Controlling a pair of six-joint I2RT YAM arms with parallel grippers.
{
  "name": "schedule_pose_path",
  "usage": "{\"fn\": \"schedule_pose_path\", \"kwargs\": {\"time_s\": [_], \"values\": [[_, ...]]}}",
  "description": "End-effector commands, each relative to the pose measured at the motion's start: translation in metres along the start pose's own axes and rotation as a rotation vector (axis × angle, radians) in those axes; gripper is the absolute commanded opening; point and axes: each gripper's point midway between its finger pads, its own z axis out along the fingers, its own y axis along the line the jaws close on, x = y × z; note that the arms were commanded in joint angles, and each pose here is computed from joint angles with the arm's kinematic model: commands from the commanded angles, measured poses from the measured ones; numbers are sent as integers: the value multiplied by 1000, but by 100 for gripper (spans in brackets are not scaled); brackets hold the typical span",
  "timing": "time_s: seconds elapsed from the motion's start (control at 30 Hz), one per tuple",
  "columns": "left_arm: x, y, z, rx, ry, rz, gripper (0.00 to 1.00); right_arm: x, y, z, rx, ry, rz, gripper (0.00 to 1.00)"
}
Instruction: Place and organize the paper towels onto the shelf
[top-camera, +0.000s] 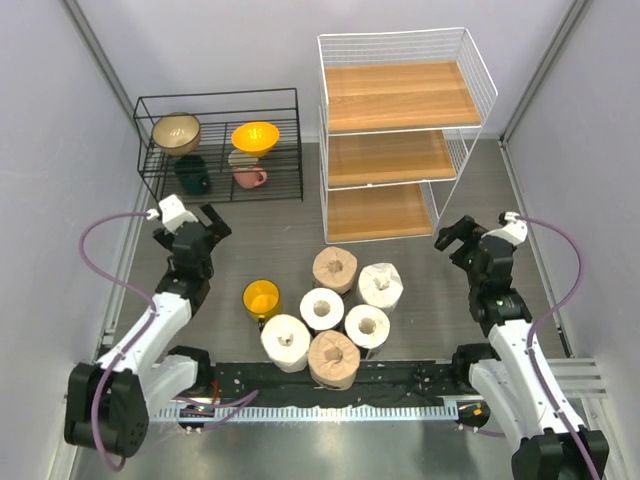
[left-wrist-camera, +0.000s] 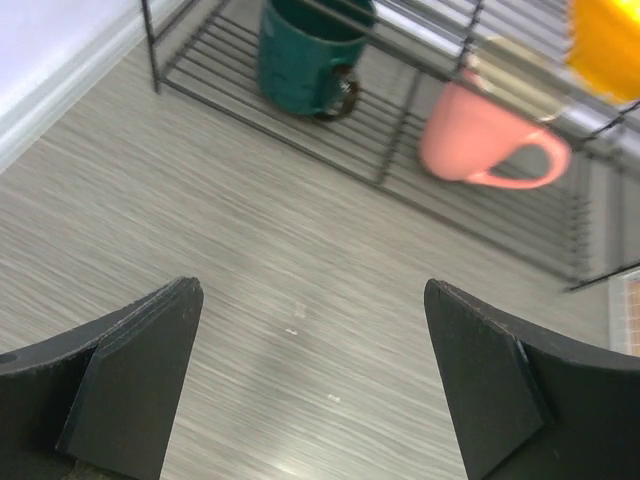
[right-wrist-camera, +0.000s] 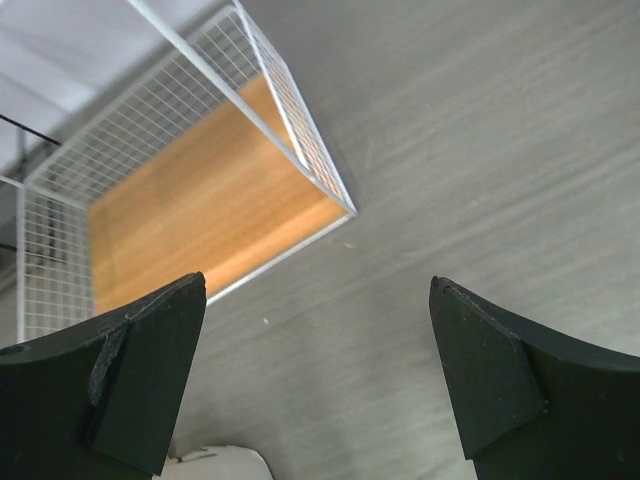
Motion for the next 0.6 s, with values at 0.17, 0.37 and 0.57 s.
{"fn": "schedule_pose_path", "kwargs": {"time_s": [0.17,0.37,0.57], "values": [[7,-35,-56,140,201,-165,100,18,-8,-24,84,207,-29,100],[5,-37,-83,153,234,-89,100,23,19,-40,-44,288,24,100],[6,-56,-102,185,265,-29,100,30,39,-52,-129,369,30,100]]}}
